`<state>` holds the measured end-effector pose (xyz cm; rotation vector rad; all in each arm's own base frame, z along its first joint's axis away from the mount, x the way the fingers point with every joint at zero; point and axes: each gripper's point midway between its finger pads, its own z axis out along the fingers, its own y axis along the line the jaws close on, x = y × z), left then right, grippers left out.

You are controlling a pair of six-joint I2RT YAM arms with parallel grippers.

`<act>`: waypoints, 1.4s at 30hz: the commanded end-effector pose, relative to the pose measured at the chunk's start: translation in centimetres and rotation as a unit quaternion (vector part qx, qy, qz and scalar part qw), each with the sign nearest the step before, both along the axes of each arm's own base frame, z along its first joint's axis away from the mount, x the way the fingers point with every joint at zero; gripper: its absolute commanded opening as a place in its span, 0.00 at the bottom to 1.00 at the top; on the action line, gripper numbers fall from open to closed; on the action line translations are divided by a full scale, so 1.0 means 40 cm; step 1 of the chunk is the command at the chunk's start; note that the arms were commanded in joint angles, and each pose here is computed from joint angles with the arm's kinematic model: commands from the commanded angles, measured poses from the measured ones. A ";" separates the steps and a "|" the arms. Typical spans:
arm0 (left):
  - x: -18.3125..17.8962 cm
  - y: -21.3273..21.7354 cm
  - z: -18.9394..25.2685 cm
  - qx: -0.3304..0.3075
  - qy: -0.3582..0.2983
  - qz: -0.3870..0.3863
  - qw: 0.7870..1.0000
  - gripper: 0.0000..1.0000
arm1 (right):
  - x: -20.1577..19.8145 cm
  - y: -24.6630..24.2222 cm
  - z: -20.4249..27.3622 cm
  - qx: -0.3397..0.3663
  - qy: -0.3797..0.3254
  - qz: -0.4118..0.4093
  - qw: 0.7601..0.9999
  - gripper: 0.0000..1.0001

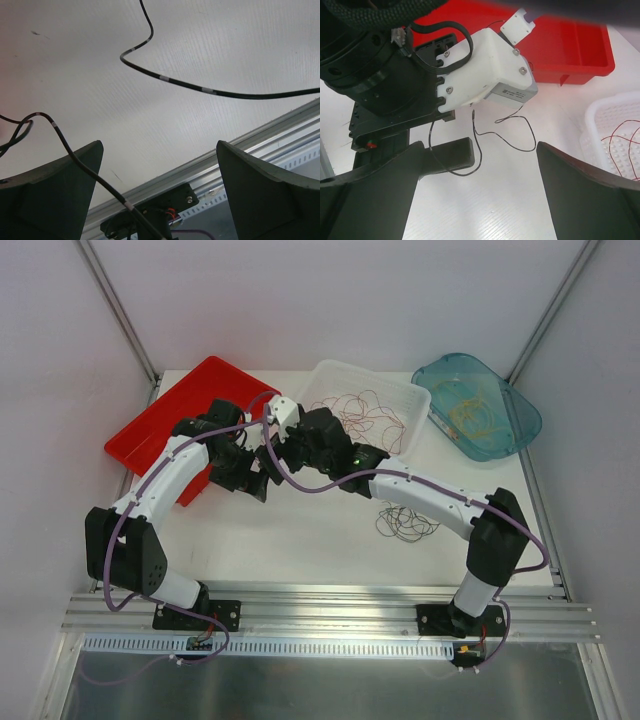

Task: Untangle the cables
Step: Place the cable in the bin.

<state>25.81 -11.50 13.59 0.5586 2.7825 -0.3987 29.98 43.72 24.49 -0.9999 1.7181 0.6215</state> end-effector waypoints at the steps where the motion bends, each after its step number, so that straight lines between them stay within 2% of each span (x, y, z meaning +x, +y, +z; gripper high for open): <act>1: 0.001 -0.031 0.051 -0.030 -0.027 -0.023 0.999 0.99 | 0.026 -0.054 -0.058 -0.045 0.004 -0.048 0.998 1.00; 8: -0.024 -0.032 0.058 -0.040 -0.034 -0.035 0.998 0.99 | 0.136 -0.133 -0.035 -0.008 0.010 -0.160 0.987 0.99; 14: -0.036 -0.033 0.059 -0.046 -0.036 -0.039 0.998 0.99 | 0.191 -0.175 -0.011 0.014 0.020 -0.205 0.979 0.99; 20: -0.045 -0.033 0.068 -0.051 -0.041 -0.039 0.997 0.99 | 0.199 -0.195 -0.014 0.016 0.039 -0.213 0.976 0.99; 24: -0.041 -0.027 0.070 -0.045 -0.050 -0.029 0.997 0.99 | 0.166 -0.210 0.015 0.028 0.045 -0.202 0.978 0.99; 27: -0.013 -0.014 0.071 -0.032 -0.064 0.017 0.997 0.99 | 0.126 -0.248 0.045 0.033 0.049 -0.203 0.977 1.00; 30: 0.024 -0.027 0.075 -0.046 -0.070 0.091 0.992 0.99 | 0.078 -0.311 0.071 0.035 0.050 -0.215 0.975 1.00; 32: 0.050 -0.042 0.069 -0.054 -0.077 0.147 0.985 0.99 | 0.048 -0.344 0.094 0.043 0.047 -0.218 0.974 1.00; 33: 0.065 -0.028 0.060 -0.037 -0.085 0.176 0.980 0.99 | 0.020 -0.379 0.109 0.045 0.045 -0.222 0.973 1.00; 36: 0.093 -0.017 0.035 -0.025 -0.083 0.291 0.953 0.99 | -0.021 -0.444 0.112 0.031 0.047 -0.237 0.970 0.97; 39: 0.094 -0.004 0.004 -0.003 -0.089 0.352 0.932 0.99 | -0.072 -0.524 0.120 0.019 0.037 -0.251 0.967 0.97; 40: 0.093 0.018 -0.010 0.013 -0.097 0.393 0.914 0.99 | -0.097 -0.554 0.131 0.026 0.030 -0.254 0.966 0.97; 42: 0.082 0.018 -0.026 0.020 -0.102 0.433 0.895 0.99 | -0.119 -0.596 0.117 0.015 0.028 -0.266 0.964 0.97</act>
